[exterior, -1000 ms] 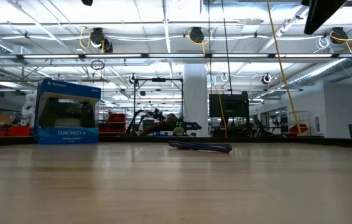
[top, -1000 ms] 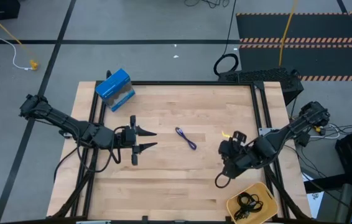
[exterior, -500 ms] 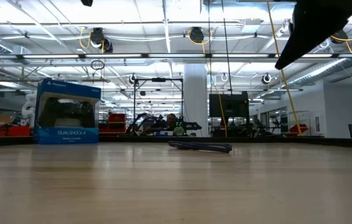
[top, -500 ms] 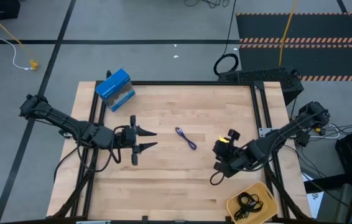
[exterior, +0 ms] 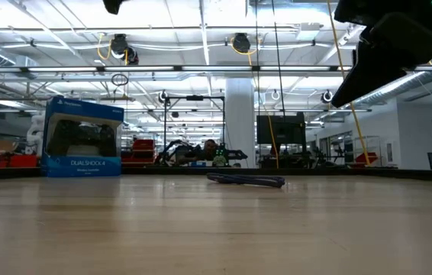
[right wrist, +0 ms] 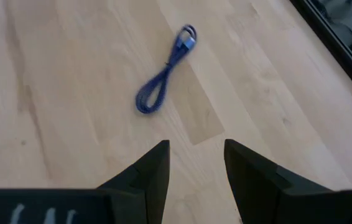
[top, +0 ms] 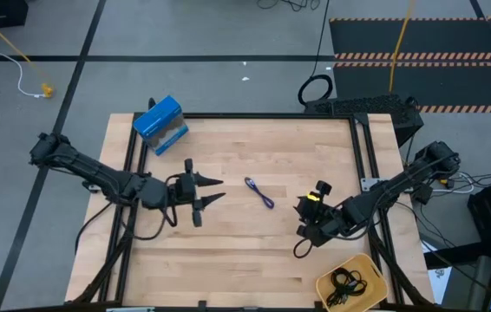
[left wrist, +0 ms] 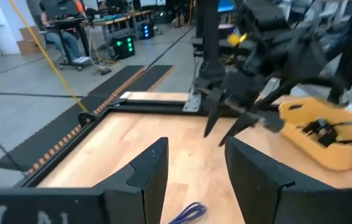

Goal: Pick and place USB-C Cables
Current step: Put the blue charger cable into the yellow bin

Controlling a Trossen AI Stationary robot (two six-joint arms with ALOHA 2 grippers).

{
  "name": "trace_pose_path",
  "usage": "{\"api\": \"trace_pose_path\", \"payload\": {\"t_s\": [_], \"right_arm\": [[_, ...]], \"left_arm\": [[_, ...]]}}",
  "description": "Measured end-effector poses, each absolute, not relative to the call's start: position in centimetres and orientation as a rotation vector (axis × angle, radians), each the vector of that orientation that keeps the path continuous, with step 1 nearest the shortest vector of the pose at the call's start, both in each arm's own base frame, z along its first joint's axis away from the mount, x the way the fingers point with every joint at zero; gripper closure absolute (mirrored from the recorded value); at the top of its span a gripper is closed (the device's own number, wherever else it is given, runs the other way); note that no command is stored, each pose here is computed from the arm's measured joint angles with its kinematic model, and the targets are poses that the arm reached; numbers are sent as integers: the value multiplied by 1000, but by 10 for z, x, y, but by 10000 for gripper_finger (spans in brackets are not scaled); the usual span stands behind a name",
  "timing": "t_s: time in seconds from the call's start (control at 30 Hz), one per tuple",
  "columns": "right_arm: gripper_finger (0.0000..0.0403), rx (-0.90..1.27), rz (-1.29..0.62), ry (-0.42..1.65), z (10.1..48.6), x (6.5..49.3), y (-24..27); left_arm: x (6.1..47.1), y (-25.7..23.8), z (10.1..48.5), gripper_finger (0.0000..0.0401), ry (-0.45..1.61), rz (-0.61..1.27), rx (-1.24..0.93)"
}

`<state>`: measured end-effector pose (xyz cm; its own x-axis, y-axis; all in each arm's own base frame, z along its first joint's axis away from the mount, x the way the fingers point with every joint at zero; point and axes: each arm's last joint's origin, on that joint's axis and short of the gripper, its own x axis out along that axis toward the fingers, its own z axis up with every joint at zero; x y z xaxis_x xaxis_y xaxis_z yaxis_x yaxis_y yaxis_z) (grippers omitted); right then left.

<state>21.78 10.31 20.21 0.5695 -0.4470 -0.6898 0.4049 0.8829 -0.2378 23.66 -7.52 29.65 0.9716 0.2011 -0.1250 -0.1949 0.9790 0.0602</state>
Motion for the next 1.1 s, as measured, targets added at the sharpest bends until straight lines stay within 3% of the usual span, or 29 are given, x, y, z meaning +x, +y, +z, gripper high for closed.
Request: {"api": "trace_pose_path", "payload": {"t_s": [0.37, 0.57, 1.1], "right_arm": [[257, -92, -373, 700, 196, 229, 110], [257, -91, -356, 675, 198, 231, 111], [257, -9, -281, 649, 218, 221, 108]], "left_arm": [[251, -70, 281, 240, 205, 196, 84], [260, -72, 297, 240, 252, 209, 104], [298, -72, 331, 240, 641, 60, 231]]}}
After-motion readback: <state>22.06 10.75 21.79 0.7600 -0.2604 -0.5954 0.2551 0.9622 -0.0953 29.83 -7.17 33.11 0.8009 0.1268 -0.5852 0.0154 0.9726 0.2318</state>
